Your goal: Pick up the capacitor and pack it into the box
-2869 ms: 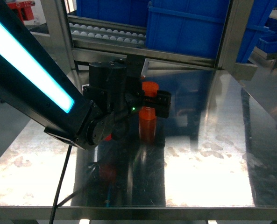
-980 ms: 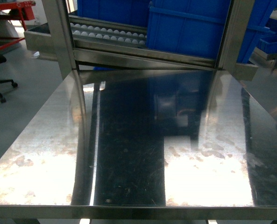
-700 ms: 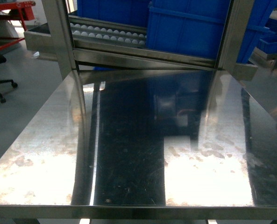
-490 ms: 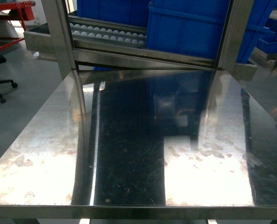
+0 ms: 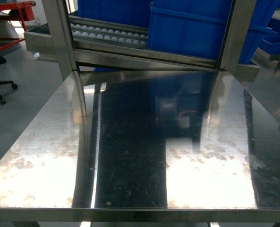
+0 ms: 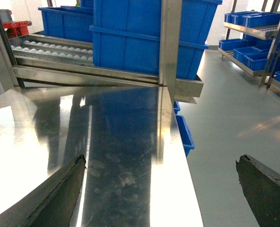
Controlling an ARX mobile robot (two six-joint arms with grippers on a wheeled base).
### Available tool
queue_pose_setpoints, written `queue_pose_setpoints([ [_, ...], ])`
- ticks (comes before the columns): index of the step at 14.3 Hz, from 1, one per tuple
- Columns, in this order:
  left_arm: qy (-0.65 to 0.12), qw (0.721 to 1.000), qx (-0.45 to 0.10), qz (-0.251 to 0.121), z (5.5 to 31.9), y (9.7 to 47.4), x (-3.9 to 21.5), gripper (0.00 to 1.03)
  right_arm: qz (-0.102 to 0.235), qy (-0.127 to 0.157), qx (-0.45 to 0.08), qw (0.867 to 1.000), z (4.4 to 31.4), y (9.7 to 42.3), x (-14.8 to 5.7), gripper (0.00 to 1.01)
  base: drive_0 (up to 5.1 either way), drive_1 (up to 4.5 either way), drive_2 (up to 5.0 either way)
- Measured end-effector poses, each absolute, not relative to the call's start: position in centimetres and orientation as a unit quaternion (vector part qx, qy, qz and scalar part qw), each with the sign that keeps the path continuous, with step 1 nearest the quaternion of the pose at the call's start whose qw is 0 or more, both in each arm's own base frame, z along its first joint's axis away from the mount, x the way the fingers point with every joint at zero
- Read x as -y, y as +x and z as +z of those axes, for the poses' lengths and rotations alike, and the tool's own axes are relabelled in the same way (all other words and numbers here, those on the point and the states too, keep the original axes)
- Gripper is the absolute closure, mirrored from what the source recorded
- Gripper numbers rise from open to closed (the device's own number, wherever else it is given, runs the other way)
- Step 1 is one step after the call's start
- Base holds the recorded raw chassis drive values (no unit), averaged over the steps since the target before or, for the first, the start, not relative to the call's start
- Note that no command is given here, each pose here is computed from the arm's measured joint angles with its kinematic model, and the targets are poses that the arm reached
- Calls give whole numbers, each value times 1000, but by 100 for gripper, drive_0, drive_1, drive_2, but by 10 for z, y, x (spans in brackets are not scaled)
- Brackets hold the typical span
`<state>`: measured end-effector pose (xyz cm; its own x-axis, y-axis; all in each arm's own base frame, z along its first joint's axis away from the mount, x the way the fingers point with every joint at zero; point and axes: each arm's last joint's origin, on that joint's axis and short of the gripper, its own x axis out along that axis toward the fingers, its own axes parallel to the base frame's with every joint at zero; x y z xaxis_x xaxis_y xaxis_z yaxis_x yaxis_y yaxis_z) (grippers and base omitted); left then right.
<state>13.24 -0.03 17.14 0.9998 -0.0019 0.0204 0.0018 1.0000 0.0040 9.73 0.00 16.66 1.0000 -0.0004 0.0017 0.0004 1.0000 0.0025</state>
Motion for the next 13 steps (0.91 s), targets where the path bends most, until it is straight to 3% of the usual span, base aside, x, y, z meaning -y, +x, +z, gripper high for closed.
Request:
queue_pose_setpoints([
  [13, 2, 1000, 5, -1, 170, 109, 0, 61, 0, 1, 1, 1000, 167, 97, 0, 3, 0, 0, 0],
])
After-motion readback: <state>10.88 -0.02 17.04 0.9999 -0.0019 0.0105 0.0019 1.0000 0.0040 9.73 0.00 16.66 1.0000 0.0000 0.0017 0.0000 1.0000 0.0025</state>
